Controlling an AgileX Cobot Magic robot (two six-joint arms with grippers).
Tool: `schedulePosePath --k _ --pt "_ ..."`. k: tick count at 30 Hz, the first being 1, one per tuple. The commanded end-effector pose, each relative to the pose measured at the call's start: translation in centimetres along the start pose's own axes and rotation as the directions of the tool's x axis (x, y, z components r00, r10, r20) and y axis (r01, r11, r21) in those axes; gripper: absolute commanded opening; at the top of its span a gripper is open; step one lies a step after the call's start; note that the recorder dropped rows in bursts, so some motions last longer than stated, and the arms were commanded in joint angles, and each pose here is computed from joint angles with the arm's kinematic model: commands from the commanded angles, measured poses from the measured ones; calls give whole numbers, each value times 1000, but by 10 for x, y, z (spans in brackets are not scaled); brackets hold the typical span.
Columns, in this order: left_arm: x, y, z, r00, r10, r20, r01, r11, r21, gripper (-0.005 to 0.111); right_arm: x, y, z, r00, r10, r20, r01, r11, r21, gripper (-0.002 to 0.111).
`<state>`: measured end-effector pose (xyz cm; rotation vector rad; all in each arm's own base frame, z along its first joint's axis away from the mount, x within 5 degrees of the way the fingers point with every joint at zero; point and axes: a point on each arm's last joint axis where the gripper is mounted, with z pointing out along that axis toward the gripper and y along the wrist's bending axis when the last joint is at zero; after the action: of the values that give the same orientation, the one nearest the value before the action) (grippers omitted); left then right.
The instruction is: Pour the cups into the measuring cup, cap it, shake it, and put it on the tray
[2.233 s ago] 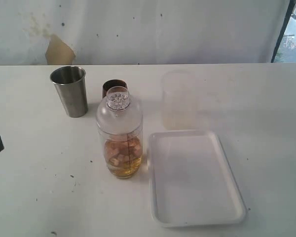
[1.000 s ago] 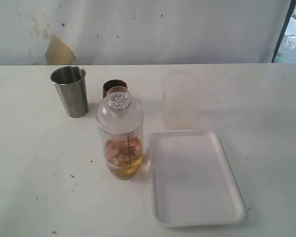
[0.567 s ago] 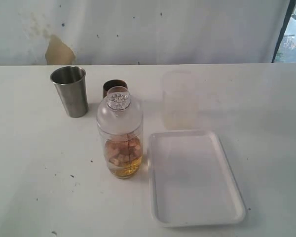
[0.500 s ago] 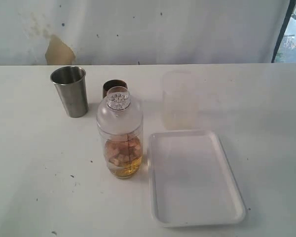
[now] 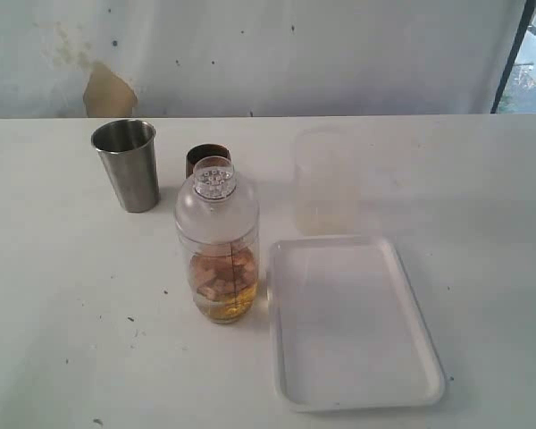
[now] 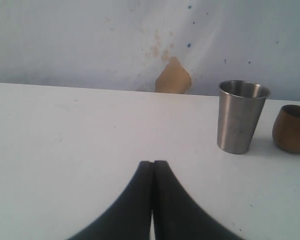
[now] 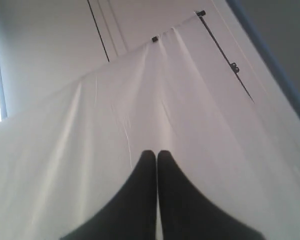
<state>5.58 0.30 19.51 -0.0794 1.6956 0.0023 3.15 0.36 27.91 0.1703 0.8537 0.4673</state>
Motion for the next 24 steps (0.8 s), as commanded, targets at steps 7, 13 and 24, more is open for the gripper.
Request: schedulePosePath --k 7,13,24 --pt "0 0 0 1000 2 11 -2 1000 2 0 -38 4 126 733 -300 -611 458 881 116 0" --pt "0 0 0 1000 2 11 -2 1000 2 0 -5 -16 210 305 -247 -920 541 840 -46 0" --pt "0 0 0 1000 2 11 -2 1000 2 0 95 81 282 275 -533 -800 -36 826 -562 0"
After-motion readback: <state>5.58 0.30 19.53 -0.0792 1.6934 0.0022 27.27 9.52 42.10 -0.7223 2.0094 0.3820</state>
